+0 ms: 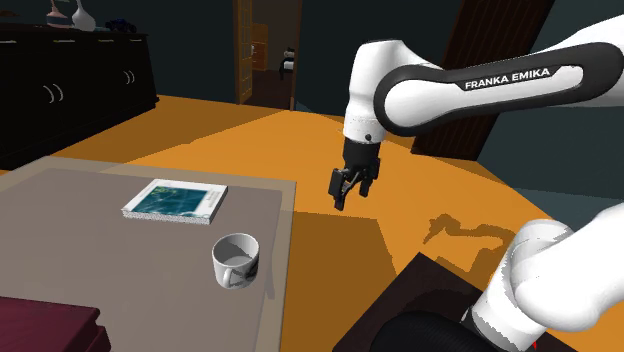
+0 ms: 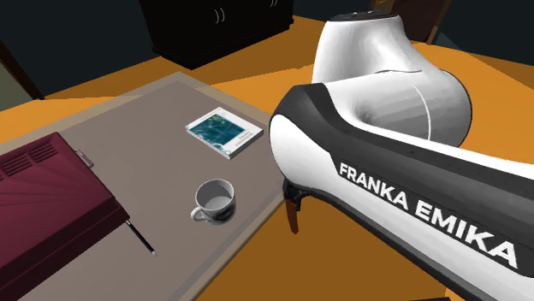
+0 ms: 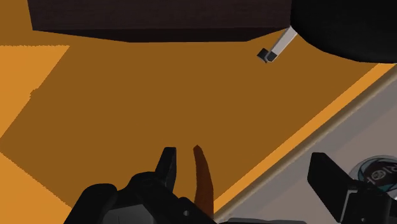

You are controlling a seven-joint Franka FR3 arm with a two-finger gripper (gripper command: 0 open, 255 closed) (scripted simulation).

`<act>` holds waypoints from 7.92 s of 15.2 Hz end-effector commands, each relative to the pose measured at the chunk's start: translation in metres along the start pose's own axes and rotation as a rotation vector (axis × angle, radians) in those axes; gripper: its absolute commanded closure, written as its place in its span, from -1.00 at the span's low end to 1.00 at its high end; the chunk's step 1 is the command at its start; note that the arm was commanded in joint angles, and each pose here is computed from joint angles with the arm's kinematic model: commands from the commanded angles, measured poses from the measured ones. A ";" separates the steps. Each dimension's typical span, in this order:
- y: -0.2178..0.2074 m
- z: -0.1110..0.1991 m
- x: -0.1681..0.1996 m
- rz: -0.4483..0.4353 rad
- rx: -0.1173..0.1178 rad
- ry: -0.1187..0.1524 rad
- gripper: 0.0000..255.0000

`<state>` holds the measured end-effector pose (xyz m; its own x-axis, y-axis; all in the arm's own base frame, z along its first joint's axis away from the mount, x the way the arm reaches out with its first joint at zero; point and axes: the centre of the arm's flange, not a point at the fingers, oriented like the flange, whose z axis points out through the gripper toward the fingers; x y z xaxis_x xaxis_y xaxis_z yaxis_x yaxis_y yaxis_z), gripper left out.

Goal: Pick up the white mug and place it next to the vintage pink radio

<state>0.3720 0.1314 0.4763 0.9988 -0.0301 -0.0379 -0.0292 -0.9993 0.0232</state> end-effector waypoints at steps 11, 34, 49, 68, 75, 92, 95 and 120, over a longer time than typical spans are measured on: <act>-0.118 0.064 0.062 0.022 0.049 0.085 -1.00; -0.185 0.133 0.106 0.033 0.075 0.131 1.00; -0.184 0.101 0.104 0.033 0.075 0.131 1.00; -0.182 0.001 0.101 0.033 0.075 0.131 1.00; -0.181 -0.036 0.099 0.033 0.075 0.131 1.00; -0.245 -0.089 0.052 0.033 0.075 0.131 1.00; -0.277 -0.089 0.030 0.033 0.075 0.131 1.00; -0.529 -0.078 -0.144 0.033 0.075 0.131 1.00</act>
<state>0.2500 0.6622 0.5515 0.9938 -0.0635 0.0917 -0.0588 -0.9969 -0.0527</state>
